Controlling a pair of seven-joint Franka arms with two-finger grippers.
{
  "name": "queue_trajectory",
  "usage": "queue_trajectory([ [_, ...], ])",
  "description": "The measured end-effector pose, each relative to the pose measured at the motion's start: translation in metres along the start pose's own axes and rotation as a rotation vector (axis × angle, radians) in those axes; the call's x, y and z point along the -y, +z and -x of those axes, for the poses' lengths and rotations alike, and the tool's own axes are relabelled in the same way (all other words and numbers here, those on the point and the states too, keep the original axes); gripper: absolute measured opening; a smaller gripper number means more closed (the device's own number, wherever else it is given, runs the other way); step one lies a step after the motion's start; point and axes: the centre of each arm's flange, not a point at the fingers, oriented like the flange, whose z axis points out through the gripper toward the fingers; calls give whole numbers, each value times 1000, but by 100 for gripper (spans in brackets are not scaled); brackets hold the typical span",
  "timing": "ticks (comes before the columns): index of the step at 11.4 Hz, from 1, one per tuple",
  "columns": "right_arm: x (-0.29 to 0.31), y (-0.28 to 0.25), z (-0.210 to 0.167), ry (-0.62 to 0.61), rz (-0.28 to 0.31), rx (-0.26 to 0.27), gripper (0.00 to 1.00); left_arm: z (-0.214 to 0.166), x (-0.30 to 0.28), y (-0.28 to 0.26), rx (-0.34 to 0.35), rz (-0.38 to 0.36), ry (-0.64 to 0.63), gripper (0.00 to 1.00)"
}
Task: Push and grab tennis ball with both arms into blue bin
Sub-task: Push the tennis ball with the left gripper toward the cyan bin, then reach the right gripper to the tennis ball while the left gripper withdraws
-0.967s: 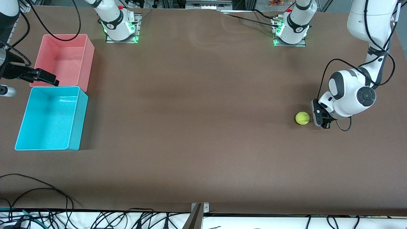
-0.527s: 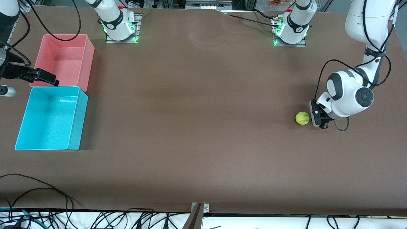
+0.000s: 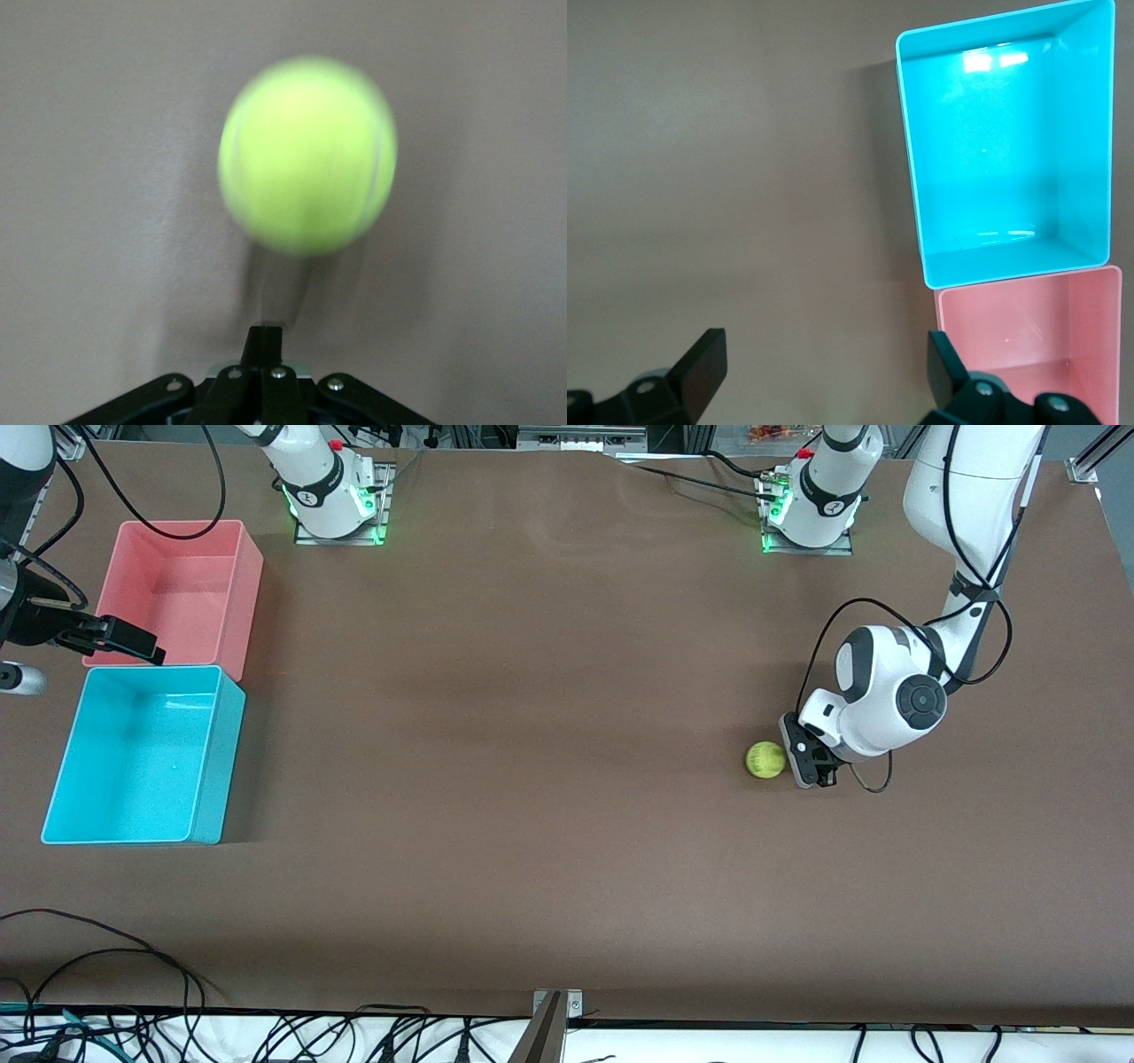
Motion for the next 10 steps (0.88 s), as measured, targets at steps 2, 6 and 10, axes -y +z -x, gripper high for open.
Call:
queue_trajectory([
  [2, 0, 0, 0, 0, 0, 0, 100, 18, 8, -3, 4, -8, -21, 1],
  [6, 0, 0, 0, 0, 0, 0, 100, 24, 11, -8, 1, -14, -27, 1],
  [10, 4, 1, 0, -7, 1, 2, 100, 25, 11, -17, 0, -11, -31, 4],
])
